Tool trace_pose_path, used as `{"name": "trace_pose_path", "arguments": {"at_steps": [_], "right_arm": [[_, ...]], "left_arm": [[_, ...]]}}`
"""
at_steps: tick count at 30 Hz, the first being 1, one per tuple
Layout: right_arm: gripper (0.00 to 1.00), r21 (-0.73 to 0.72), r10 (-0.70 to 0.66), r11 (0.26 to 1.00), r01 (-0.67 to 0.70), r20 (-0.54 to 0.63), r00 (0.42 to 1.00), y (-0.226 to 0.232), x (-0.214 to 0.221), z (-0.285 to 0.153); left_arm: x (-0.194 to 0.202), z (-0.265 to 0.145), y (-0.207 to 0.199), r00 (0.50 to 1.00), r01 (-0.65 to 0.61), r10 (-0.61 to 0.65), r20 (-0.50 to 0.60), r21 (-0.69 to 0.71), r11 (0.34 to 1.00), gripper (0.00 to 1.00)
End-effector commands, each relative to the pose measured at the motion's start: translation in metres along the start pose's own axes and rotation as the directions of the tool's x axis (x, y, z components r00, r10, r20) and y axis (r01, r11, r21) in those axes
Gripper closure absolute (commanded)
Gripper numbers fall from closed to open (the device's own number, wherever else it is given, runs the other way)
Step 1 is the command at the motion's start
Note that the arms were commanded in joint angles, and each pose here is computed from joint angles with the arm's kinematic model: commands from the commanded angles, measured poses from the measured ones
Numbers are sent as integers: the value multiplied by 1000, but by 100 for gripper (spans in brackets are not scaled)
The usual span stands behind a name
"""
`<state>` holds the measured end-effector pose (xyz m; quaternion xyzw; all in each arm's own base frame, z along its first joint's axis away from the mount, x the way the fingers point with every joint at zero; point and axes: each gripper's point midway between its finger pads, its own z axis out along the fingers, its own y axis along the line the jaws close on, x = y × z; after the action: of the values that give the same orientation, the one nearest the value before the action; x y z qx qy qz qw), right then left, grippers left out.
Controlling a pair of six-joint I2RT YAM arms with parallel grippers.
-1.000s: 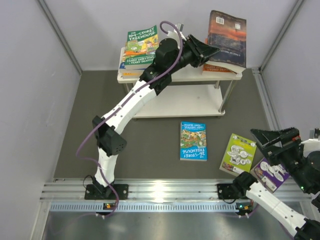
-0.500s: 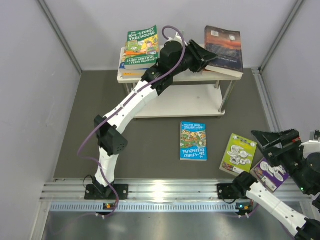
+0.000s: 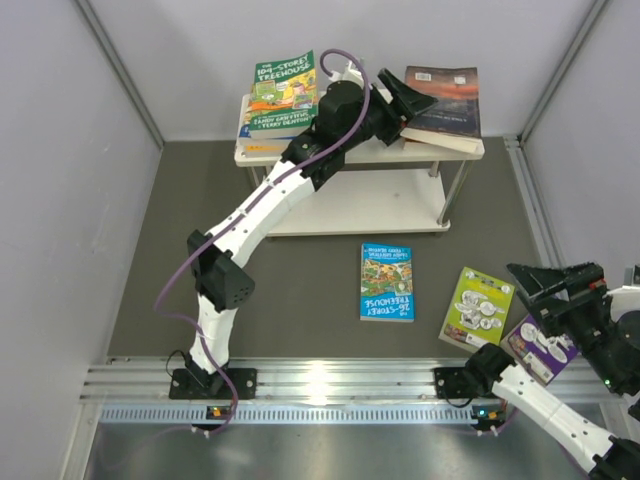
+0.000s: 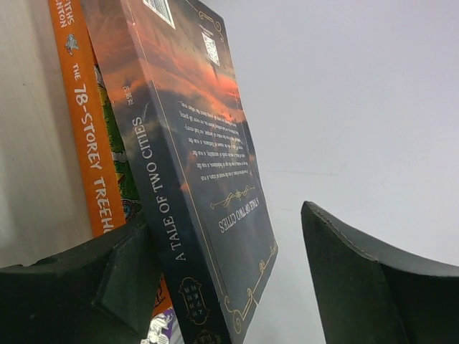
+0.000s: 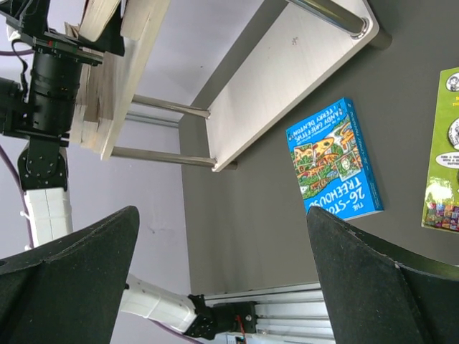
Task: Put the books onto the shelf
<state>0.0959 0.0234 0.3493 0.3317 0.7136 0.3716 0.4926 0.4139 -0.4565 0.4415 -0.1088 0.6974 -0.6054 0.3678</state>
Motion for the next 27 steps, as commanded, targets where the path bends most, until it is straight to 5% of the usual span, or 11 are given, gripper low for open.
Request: {"name": "trace_pose_path", "arguments": {"at_steps": [1, 8, 12, 27], "right_arm": [[0, 4, -2, 1000, 2, 3, 1000, -5, -2, -2], [0, 16, 1, 1000, -1, -8, 1000, -9, 2, 1], [0, 16, 2, 1000, -1, -18, 1000, -8, 5, 3], [0, 13, -2, 1000, 3, -45, 999, -12, 9, -2]], "left_arm": [[-27, -29, -50, 995, -63, 57, 80, 82, 995, 21], [-17, -37, -34, 993, -112, 112, 46, -12, 994, 18], [-13, -42, -29, 984, -162, 167, 58, -72, 984, 1], [-4, -46, -16, 889, -426, 454, 67, -244, 871, 1]]}}
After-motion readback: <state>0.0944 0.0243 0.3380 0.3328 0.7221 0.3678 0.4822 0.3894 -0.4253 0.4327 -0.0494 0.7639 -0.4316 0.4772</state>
